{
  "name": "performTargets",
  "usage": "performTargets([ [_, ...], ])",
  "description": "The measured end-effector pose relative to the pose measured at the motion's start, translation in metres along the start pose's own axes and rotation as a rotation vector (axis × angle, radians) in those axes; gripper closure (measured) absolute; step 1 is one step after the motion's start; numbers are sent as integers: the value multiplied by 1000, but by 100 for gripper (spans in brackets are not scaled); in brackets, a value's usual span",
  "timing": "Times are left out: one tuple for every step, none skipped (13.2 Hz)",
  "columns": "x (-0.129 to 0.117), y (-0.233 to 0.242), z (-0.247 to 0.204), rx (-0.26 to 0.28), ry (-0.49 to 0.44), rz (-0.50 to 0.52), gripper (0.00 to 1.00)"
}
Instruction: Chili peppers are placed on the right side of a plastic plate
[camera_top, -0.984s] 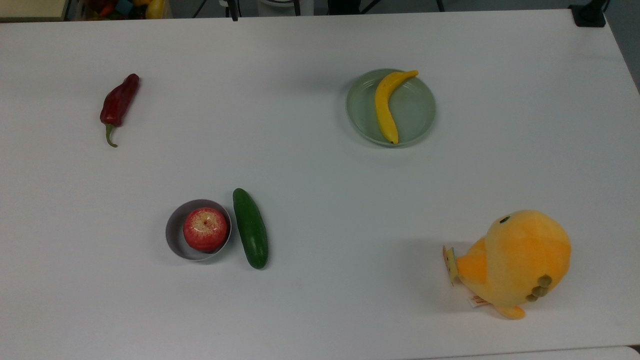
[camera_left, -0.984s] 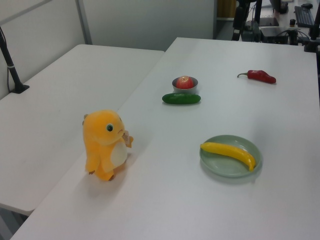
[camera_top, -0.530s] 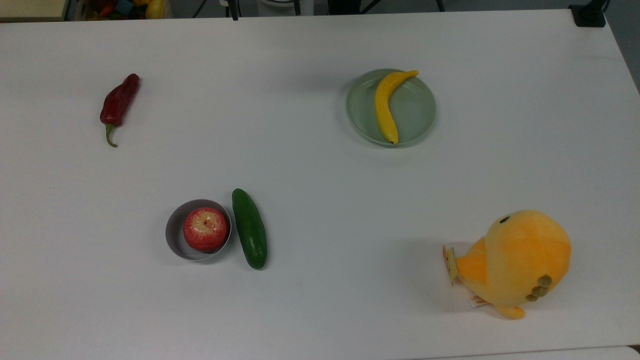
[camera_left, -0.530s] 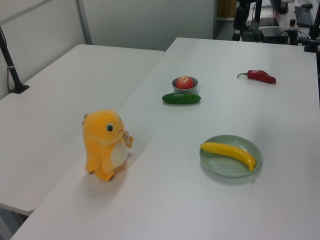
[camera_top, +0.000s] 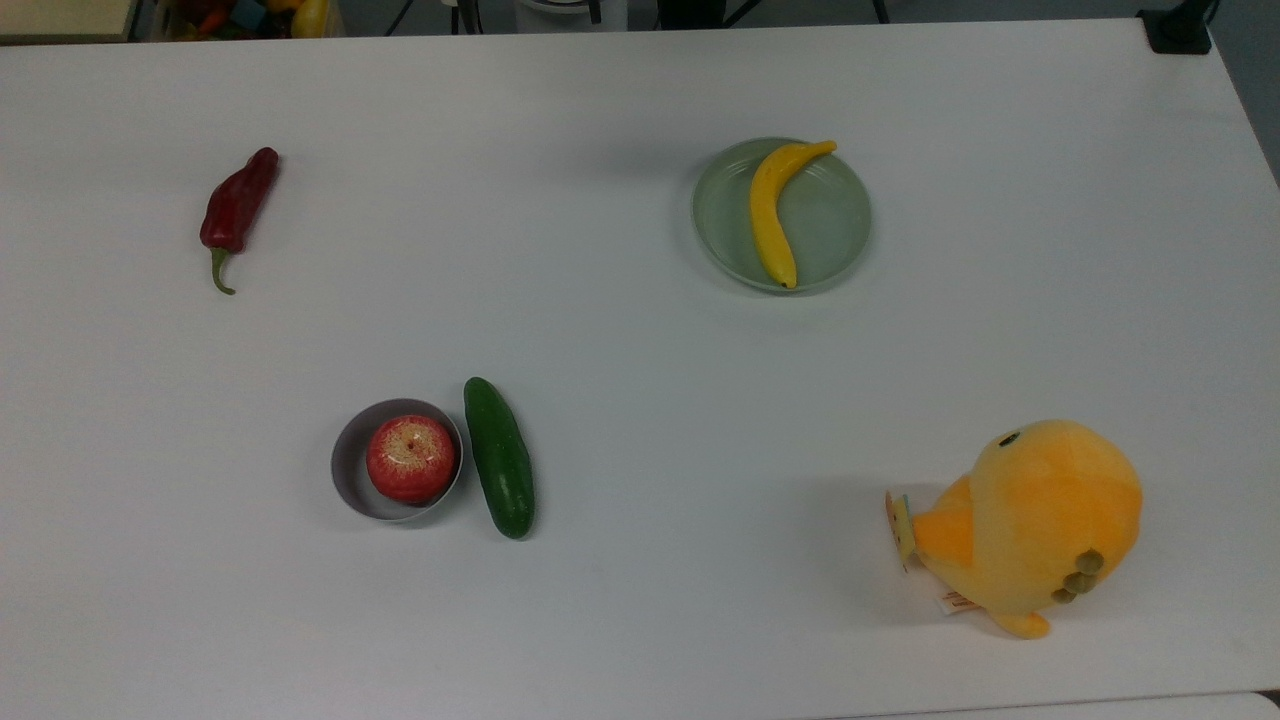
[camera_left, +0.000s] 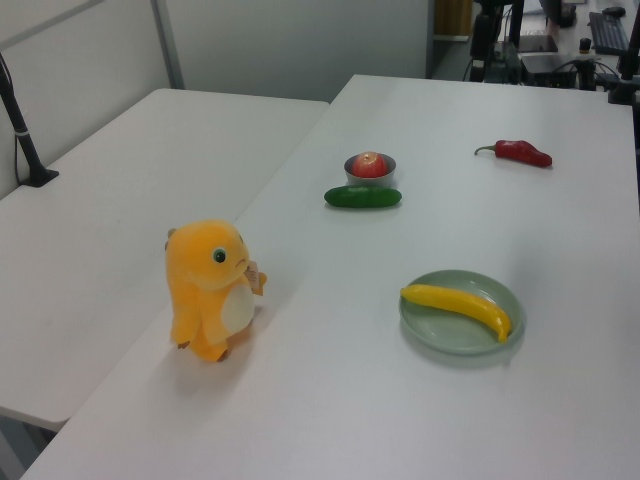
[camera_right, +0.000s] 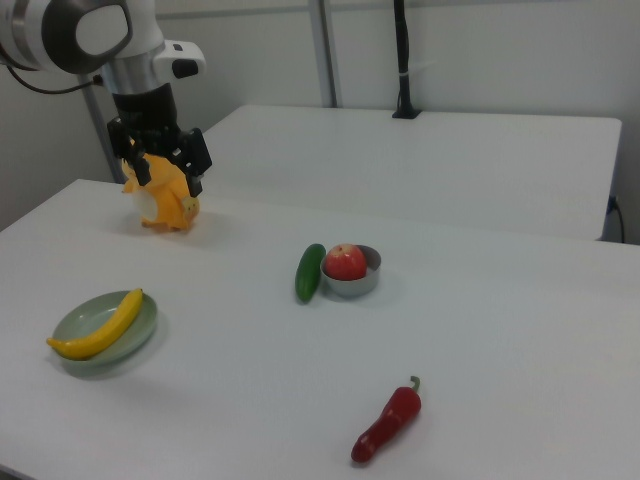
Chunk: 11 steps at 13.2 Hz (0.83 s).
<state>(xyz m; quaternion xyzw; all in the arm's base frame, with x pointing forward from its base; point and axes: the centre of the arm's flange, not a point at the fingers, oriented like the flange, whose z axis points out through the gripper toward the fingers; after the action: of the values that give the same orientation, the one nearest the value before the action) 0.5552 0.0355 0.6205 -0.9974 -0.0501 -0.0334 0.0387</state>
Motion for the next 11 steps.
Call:
performTargets([
  [-1,0,0,0,-5,0,0],
  [-1,0,0,0,-8,0,0],
  [-1,0,0,0,-9,-1,0],
  [-1,0,0,0,-8,0,0],
  [-2,2,0,0,-7,2,0],
  [-2,5,-1,-1,-7,8,0],
  [-2,10,-1,-2,-7,17,0],
  [-2,19,-1,-3,-7,30,0],
  [-3,30,-1,-6,-6,42,0],
  [-4,46,-2,-8,-6,45,0],
  [-6,65,-2,-9,-5,41,0],
])
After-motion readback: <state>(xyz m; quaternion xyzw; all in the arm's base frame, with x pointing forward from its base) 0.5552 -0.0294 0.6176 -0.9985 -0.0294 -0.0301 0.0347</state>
